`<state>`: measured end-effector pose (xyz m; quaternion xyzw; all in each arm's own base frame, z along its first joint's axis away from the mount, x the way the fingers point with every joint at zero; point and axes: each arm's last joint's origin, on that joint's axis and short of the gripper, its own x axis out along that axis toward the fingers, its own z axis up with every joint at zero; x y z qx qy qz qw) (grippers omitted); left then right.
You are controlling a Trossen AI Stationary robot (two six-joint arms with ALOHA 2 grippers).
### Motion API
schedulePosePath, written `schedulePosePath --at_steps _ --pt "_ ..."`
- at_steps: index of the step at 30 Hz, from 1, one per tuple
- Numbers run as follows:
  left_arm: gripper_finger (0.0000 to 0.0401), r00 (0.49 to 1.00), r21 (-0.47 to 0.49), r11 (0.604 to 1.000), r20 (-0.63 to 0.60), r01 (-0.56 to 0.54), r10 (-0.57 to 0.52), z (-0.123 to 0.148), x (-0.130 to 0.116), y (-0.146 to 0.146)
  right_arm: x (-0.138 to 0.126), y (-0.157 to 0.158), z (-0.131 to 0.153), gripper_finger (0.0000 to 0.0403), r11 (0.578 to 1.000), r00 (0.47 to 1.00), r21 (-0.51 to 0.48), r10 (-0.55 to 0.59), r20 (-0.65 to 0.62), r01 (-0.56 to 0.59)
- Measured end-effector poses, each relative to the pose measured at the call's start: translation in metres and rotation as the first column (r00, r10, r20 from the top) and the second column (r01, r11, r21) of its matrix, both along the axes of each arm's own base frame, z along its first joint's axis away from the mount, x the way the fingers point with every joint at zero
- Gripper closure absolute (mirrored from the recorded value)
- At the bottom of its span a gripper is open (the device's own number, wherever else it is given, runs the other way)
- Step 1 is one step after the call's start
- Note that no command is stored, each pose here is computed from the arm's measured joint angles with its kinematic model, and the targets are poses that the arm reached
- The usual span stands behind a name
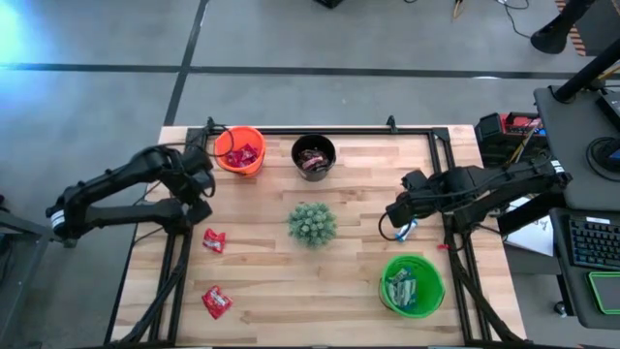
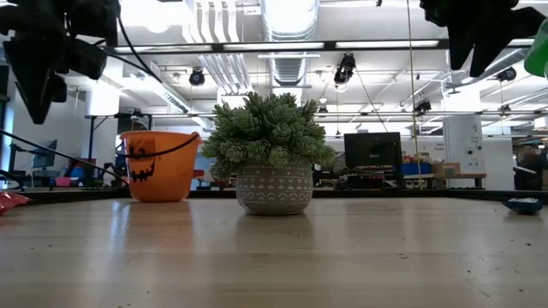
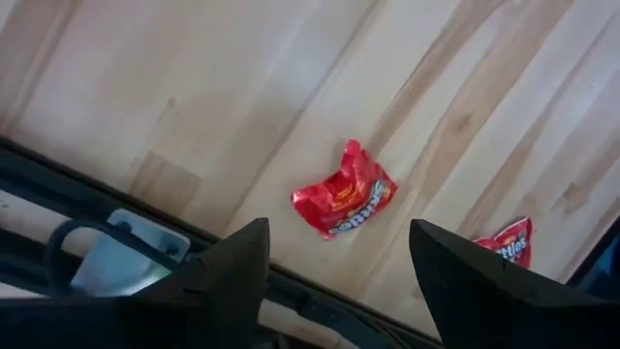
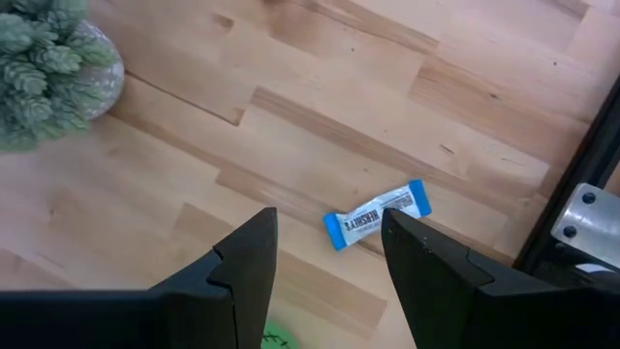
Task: Sort candy
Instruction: Put the red candy into the orange bucket
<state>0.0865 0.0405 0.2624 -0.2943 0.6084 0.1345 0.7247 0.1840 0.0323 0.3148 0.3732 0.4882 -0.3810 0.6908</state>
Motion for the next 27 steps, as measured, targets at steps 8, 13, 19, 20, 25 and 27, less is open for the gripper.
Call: schedulePosePath --at_steps 8,13,19,20,25,27 --pt "0.0171 0.993 -0.079 0.993 -0.08 -0.093 0.086 -0.005 0.017 -0.009 0.0 0.0 0.003 0.0225 1.0 1.0 -0.003 0.021 0.007 -0.021" --pt "0.0171 0.968 -0.098 0.964 -0.059 -0.247 0.243 -0.003 0.031 -0.017 0.0 0.0 0.003 0.0225 0.999 0.999 -0.01 0.045 0.003 -0.045" --pt "0.0171 0.896 -0.104 0.891 -0.09 -0.442 0.434 0.004 0.034 -0.024 0.0 0.0 0.003 0.0225 0.998 0.998 -0.015 0.067 -0.001 -0.067" --pt "0.0171 0.882 -0.109 0.876 -0.101 -0.47 0.46 0.004 0.033 -0.026 0.0 0.0 0.003 0.0225 0.998 0.998 -0.015 0.065 -0.001 -0.065" --pt "0.0171 0.787 -0.065 0.787 -0.128 -0.613 0.603 0.003 0.034 -0.029 0.0 0.0 0.003 0.0225 0.991 0.991 -0.024 0.135 -0.015 -0.135" --pt "0.0171 0.745 -0.022 0.748 -0.12 -0.663 0.657 0.002 0.036 -0.03 0.0 0.0 0.003 0.0225 0.982 0.983 -0.035 0.183 -0.025 -0.183"
